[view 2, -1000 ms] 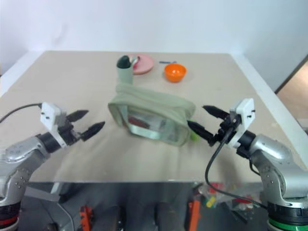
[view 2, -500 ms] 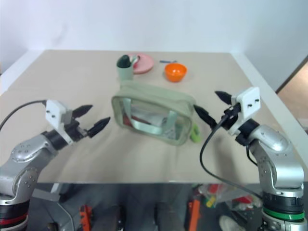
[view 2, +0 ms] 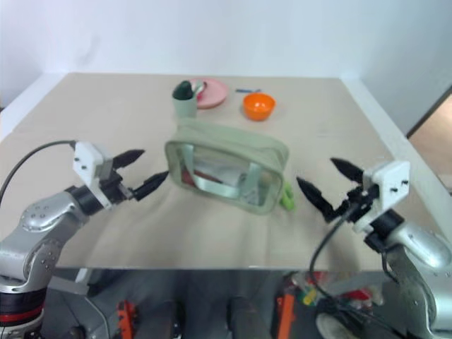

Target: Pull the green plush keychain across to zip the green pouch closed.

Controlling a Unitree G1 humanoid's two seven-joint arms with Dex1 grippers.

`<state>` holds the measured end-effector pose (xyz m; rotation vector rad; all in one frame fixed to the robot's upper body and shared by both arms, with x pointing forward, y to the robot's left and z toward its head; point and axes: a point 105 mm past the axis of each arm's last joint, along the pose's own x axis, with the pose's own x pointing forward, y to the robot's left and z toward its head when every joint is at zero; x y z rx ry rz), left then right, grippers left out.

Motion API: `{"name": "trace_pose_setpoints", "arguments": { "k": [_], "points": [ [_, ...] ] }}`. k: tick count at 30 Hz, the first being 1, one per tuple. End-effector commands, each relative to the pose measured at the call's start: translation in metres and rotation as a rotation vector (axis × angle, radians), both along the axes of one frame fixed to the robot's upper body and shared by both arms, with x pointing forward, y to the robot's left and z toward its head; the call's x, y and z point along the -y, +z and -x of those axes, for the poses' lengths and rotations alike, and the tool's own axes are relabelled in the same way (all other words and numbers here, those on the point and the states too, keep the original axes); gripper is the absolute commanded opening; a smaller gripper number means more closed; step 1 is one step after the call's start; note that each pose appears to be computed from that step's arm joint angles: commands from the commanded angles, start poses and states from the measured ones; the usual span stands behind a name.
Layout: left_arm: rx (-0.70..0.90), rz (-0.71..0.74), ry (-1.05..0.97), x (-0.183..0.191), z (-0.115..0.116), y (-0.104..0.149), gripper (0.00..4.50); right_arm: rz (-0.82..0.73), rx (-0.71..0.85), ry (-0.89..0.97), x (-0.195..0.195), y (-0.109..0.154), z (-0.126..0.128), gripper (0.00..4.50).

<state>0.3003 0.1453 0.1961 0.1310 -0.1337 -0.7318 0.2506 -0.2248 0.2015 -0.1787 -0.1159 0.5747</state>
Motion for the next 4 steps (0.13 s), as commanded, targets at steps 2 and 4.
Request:
{"name": "trace_pose_setpoints", "arguments": {
  "k": [2,4],
  "points": [
    [0.023,-0.041,-0.021,0.0,0.001,0.005,4.46,0.052,-0.03,0.166,-0.015,0.006,0.018,4.5],
    [0.032,-0.061,-0.029,0.0,0.003,0.004,4.46,0.062,-0.037,0.195,-0.022,0.003,0.018,4.5]
  ]
}}
